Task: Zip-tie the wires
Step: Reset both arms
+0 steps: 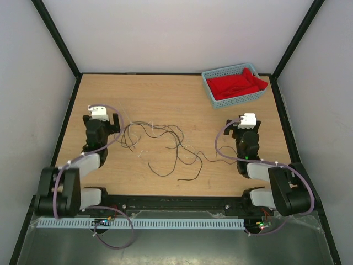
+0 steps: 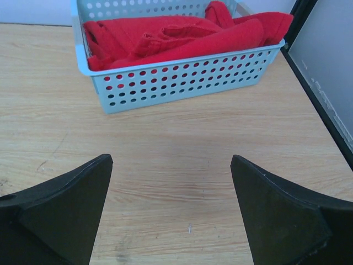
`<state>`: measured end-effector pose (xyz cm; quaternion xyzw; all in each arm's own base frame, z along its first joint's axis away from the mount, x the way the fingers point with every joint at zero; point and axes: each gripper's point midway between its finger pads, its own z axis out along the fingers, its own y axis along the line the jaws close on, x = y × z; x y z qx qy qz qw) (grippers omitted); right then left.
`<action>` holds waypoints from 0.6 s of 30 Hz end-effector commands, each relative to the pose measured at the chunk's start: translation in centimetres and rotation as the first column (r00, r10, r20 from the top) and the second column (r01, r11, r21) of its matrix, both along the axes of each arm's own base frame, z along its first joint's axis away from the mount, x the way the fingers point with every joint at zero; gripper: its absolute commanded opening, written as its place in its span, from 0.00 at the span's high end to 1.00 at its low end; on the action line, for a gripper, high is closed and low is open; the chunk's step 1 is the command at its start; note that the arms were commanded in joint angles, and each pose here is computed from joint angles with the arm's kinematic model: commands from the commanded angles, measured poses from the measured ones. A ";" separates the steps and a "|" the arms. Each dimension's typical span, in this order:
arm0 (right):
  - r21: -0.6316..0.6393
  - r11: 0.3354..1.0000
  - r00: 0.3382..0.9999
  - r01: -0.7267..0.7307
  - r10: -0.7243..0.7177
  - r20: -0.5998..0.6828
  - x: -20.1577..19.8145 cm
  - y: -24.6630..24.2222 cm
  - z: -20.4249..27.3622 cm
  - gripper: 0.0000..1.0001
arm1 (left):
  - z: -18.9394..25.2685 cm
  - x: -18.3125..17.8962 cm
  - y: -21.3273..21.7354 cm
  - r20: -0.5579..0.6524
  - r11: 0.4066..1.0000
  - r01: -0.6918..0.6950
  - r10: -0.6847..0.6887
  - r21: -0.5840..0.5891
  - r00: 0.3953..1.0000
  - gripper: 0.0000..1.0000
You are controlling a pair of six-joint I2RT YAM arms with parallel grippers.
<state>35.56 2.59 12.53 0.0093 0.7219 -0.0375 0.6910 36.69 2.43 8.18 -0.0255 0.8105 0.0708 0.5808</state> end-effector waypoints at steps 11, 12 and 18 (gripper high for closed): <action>0.009 1.000 1.000 0.005 -0.005 0.006 -1.0 -0.2 -3.0 0.01 | 3.8 -6.4 -0.2 0.215 0.992 -0.036 0.061 -0.119 0.975 0.01; 0.010 1.000 1.000 0.010 -0.011 0.015 -1.1 -0.3 -3.0 0.01 | 3.8 -6.9 -0.5 0.232 0.992 -0.021 0.050 -0.127 0.971 0.01; 0.007 1.000 0.999 0.025 -0.024 -0.032 -0.2 -0.3 -3.5 0.01 | 4.5 -9.5 1.0 0.284 0.973 -0.157 0.200 -0.167 0.938 0.01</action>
